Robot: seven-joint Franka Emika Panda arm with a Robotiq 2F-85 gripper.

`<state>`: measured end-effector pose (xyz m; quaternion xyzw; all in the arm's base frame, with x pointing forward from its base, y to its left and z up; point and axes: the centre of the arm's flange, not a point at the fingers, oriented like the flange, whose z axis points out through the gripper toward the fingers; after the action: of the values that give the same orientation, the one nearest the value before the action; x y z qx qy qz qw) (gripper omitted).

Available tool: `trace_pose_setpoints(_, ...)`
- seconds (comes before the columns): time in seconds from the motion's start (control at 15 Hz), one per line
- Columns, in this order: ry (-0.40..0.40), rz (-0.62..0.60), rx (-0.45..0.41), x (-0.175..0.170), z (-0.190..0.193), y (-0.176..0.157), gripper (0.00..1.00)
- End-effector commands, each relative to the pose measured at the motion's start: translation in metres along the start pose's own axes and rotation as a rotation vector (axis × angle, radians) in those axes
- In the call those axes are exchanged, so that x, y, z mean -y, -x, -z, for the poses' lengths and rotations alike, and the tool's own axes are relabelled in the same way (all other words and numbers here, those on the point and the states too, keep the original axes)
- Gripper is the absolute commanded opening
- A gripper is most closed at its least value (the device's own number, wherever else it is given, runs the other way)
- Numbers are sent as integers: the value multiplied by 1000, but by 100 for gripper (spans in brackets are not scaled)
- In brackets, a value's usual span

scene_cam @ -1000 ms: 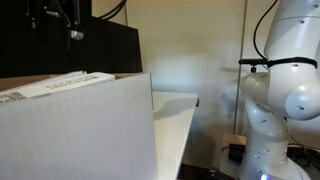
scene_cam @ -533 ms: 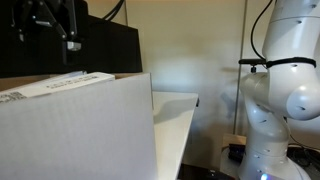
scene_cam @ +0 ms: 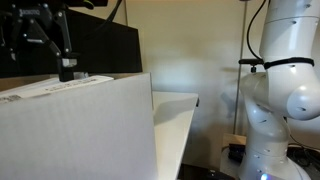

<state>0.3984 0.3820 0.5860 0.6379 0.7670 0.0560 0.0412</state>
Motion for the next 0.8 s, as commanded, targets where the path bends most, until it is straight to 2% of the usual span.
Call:
trace_pose_setpoints(0.0,-40,19,-8,-10,-3,-1,100)
trace_pose_setpoints(0.73,-56,11,3,-28,-2,-4,100)
